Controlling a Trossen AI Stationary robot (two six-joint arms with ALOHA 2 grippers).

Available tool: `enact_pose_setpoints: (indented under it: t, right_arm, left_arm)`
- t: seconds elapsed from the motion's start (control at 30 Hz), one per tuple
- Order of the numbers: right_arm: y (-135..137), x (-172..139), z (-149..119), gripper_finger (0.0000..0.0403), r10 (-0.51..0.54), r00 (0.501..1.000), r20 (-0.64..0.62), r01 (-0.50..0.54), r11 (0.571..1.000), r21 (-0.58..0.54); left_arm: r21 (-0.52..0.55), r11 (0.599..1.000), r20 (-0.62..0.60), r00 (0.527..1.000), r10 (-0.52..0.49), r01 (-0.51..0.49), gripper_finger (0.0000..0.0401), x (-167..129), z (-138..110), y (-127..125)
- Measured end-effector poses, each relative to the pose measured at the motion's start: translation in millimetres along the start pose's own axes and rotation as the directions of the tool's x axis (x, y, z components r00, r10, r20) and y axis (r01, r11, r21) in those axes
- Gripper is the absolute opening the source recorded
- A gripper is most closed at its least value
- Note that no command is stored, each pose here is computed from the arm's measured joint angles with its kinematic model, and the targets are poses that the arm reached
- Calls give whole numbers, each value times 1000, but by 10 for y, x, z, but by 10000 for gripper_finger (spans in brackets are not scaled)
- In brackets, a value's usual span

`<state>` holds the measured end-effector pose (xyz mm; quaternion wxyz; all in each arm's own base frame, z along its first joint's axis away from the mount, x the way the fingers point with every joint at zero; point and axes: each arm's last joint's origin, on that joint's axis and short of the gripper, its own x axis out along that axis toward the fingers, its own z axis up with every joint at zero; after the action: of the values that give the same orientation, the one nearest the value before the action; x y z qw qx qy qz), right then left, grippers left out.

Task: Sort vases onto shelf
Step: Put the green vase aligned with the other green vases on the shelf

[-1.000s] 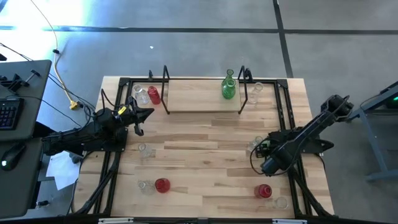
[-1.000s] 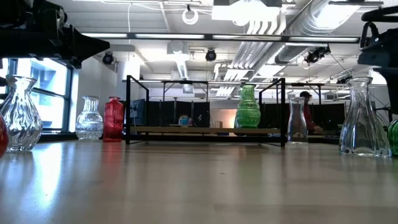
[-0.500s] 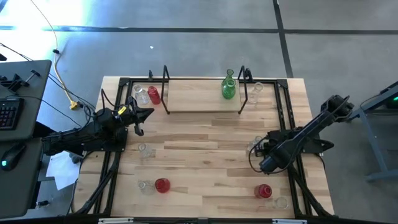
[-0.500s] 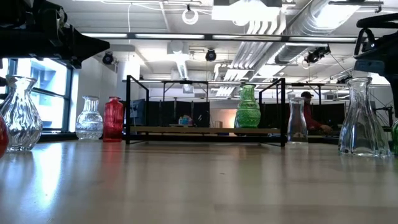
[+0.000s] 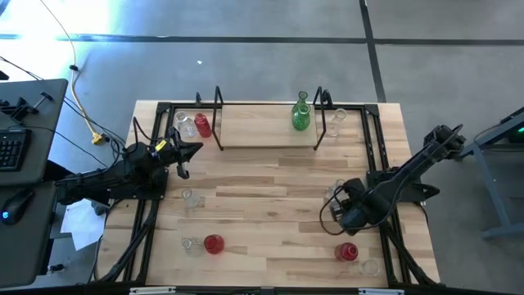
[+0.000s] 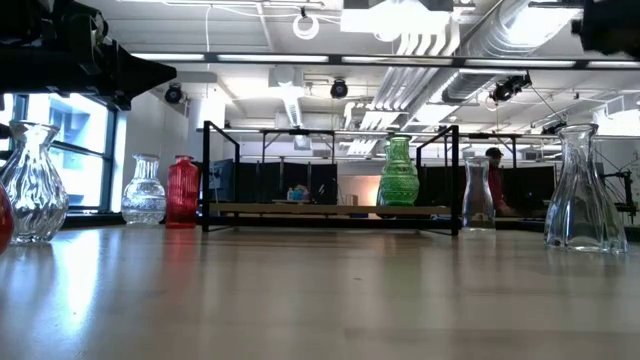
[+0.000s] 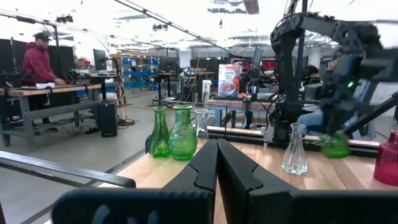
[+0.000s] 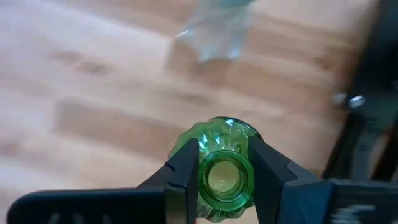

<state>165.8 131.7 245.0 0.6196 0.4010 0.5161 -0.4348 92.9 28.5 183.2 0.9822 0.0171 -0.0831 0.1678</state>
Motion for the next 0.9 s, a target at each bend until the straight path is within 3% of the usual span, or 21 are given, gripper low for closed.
enact_pose_setpoints:
  t: [0.13,0.23,0.33,0.57,0.9]
  right_arm:
    - [107,-326,-17,79,117,993,-3,-117,992,-48]
    - [213,-548,44,79,235,968,90,-226,969,-105]
    - [353,-714,187,79,309,922,233,-266,943,-199]
    - [735,-814,900,80,258,866,429,-87,921,-379]
    - [821,-462,2274,80,190,889,418,66,849,-525]
  left_arm:
    - [5,1000,0,1000,0,0,3,0,0,0]
    - [5,1000,0,1000,0,0,3,0,0,0]
    - [8,1000,0,1000,0,0,3,0,0,0]
    - [23,1000,2,1000,9,-9,3,0,2,2]
    - [41,999,9,1000,12,-12,3,0,9,3]
